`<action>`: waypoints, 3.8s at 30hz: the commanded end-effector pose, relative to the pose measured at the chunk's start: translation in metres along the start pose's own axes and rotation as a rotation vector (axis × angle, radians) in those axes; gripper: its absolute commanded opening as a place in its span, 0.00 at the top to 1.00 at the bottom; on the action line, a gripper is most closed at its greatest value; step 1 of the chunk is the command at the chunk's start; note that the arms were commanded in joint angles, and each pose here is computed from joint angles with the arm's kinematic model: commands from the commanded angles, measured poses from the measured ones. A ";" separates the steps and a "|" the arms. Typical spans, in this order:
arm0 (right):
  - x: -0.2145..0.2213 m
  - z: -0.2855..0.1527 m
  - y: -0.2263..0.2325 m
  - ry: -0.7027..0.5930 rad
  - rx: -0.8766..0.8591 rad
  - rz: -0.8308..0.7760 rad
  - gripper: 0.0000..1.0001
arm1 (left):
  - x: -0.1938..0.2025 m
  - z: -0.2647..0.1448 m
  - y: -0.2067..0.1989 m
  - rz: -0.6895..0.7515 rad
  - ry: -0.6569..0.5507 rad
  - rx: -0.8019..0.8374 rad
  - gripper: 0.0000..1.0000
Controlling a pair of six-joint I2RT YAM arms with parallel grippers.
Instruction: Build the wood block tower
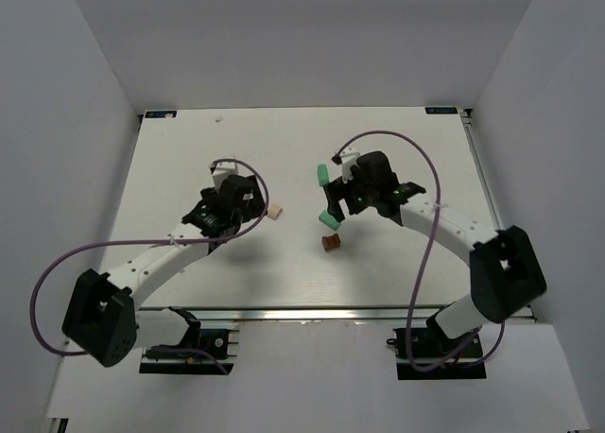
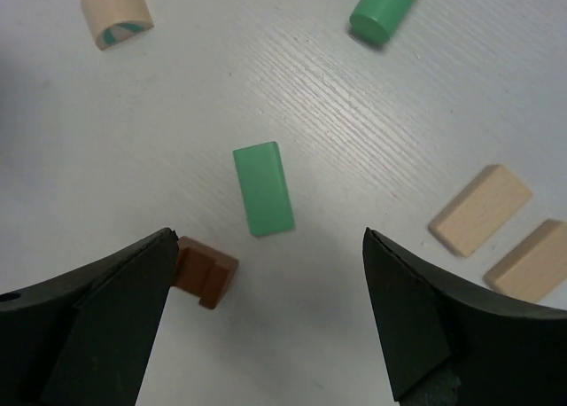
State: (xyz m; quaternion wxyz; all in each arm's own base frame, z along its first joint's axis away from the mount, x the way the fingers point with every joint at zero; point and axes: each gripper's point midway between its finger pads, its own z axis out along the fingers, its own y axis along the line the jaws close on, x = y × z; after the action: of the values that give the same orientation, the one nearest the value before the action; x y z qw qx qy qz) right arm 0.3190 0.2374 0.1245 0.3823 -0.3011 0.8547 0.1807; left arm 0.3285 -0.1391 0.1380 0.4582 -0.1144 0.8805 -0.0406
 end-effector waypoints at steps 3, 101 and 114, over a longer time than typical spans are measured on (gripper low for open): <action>0.012 0.032 0.001 0.098 -0.083 -0.186 0.11 | -0.007 -0.006 0.041 -0.123 -0.047 -0.036 0.02; 0.056 0.038 -0.159 0.419 -0.279 -0.712 0.71 | 0.034 0.038 0.050 0.031 0.018 0.073 0.02; 0.058 0.036 -0.158 0.413 -0.294 -0.701 0.61 | 0.036 0.037 0.048 0.034 0.023 0.089 0.02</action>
State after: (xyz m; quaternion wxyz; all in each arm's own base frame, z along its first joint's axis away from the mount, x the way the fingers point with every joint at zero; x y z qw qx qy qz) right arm 0.4123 0.1151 0.0448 0.1932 -0.6381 0.7400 0.0887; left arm 0.3237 -0.0960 0.0653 0.4353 -0.0816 0.8946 -0.0599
